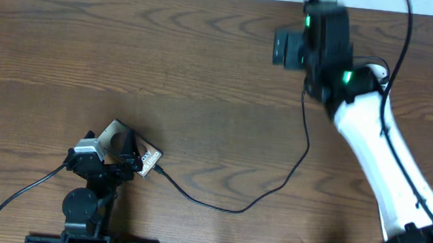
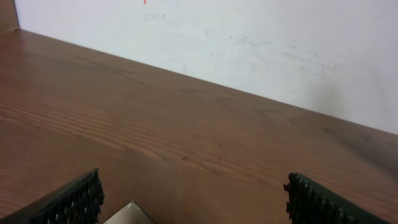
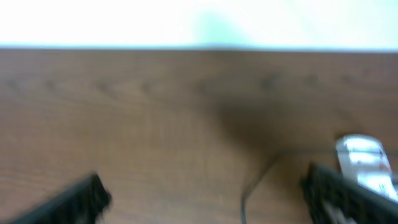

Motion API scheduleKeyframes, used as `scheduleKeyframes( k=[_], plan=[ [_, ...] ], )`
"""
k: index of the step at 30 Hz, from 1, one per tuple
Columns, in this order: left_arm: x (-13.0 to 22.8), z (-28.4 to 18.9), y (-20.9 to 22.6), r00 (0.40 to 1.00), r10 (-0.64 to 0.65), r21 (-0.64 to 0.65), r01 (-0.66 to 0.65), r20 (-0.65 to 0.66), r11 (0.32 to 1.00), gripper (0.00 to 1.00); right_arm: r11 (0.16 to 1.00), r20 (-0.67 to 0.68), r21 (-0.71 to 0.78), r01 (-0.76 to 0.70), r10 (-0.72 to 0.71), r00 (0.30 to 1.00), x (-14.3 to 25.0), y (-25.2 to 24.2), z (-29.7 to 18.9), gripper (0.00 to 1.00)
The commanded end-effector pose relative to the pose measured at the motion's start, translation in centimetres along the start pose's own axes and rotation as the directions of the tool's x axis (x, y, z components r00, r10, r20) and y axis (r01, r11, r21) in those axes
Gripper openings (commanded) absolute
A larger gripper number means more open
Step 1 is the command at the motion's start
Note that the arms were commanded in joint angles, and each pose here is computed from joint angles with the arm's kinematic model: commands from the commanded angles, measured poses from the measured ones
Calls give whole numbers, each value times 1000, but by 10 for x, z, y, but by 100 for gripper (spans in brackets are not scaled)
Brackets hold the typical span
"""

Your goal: Plug charger to phone and switch on socket

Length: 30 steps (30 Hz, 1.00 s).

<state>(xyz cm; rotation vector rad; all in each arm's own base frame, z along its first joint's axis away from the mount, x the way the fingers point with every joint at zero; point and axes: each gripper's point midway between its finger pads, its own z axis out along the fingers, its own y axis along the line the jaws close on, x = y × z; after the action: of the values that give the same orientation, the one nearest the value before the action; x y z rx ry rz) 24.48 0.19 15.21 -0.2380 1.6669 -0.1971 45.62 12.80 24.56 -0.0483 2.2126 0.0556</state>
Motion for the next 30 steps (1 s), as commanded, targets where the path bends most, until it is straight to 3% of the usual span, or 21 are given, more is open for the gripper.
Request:
scheduleKeyframes(
  k=[1,7,15,30],
  plan=[
    [14,1,12,999,-1,-52,-1,-37,999,91,996,62,-9,85,-84,994,31,-6,-8,99],
    [14,1,12,999,-1,-52,-1,-38,999,91,990,235,-10,143,-136,962,75,-17,-16,99],
    [14,1,12,999,-1,-52,-1,-37,999,91,995,447,-37,89,-63,892,107,-41,-57,99],
    [14,1,12,999,-1,-52,-1,-38,999,91,999,564,-12,35,-22,825,172,-83,-101,99]
  ],
)
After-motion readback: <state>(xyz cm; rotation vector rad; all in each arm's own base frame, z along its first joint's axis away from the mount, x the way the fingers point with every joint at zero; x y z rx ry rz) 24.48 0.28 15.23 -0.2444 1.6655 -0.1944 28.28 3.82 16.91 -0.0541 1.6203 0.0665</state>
